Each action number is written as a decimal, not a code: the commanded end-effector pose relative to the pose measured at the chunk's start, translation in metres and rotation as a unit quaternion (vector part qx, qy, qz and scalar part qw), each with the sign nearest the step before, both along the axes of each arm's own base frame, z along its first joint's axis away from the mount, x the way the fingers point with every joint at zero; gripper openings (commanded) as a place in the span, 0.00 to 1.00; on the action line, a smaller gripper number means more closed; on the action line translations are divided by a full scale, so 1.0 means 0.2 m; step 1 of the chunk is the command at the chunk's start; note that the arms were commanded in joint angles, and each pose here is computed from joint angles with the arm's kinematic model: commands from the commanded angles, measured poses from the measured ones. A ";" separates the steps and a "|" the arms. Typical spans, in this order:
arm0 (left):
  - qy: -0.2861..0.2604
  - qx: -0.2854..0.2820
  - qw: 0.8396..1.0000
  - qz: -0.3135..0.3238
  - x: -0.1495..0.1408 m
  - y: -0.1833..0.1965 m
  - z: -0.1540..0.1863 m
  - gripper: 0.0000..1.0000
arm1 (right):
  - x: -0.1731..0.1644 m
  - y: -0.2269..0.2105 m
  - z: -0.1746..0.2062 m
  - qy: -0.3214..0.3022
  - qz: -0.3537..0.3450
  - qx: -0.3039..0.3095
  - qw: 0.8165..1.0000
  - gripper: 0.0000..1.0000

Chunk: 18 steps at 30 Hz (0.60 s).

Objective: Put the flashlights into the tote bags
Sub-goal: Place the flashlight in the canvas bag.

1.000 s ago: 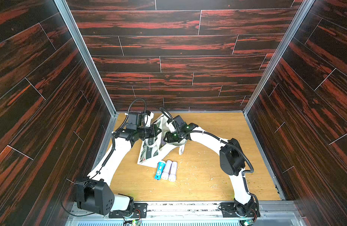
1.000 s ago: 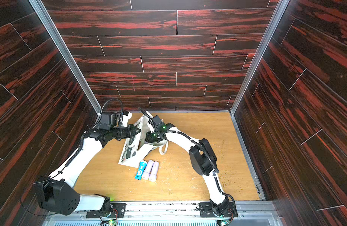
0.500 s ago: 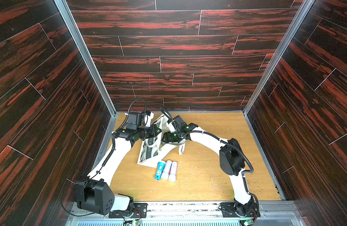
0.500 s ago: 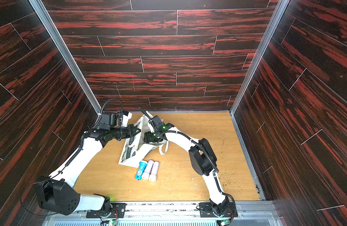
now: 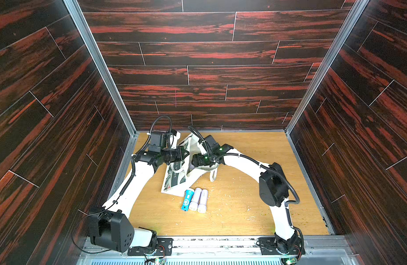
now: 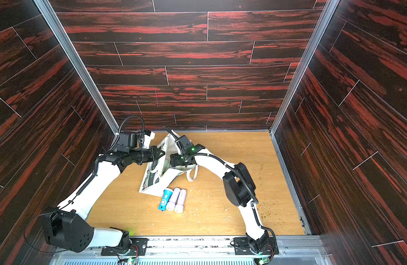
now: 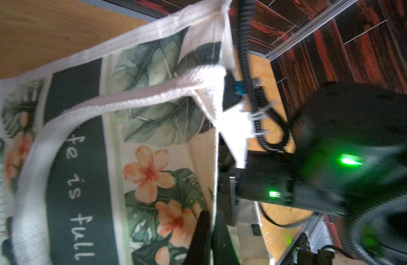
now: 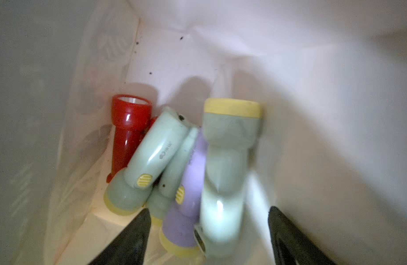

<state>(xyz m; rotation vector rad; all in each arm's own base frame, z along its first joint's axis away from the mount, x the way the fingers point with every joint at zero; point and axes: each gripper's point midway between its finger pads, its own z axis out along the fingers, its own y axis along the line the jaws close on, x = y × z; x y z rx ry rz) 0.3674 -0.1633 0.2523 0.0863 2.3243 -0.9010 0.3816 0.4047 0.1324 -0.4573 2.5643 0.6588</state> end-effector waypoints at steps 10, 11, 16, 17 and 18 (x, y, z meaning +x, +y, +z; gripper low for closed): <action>-0.007 0.114 0.991 0.075 0.00 0.22 -0.01 0.00 | -0.07 -0.27 0.63 -0.127 -0.083 0.062 0.986 0.93; -0.006 0.120 0.990 0.079 0.00 0.23 -0.02 0.00 | -0.09 -0.29 0.63 -0.122 -0.083 0.058 0.987 0.93; -0.005 0.141 0.986 0.090 0.00 0.27 -0.04 0.00 | -0.21 -0.36 0.56 -0.102 -0.099 0.016 0.990 0.93; -0.005 0.143 0.986 0.091 0.00 0.27 -0.04 0.00 | -0.25 -0.36 0.55 -0.100 -0.102 0.012 0.990 0.93; -0.005 0.145 0.985 0.092 0.00 0.28 -0.04 0.00 | -0.29 -0.37 0.53 -0.095 -0.103 0.008 0.990 0.93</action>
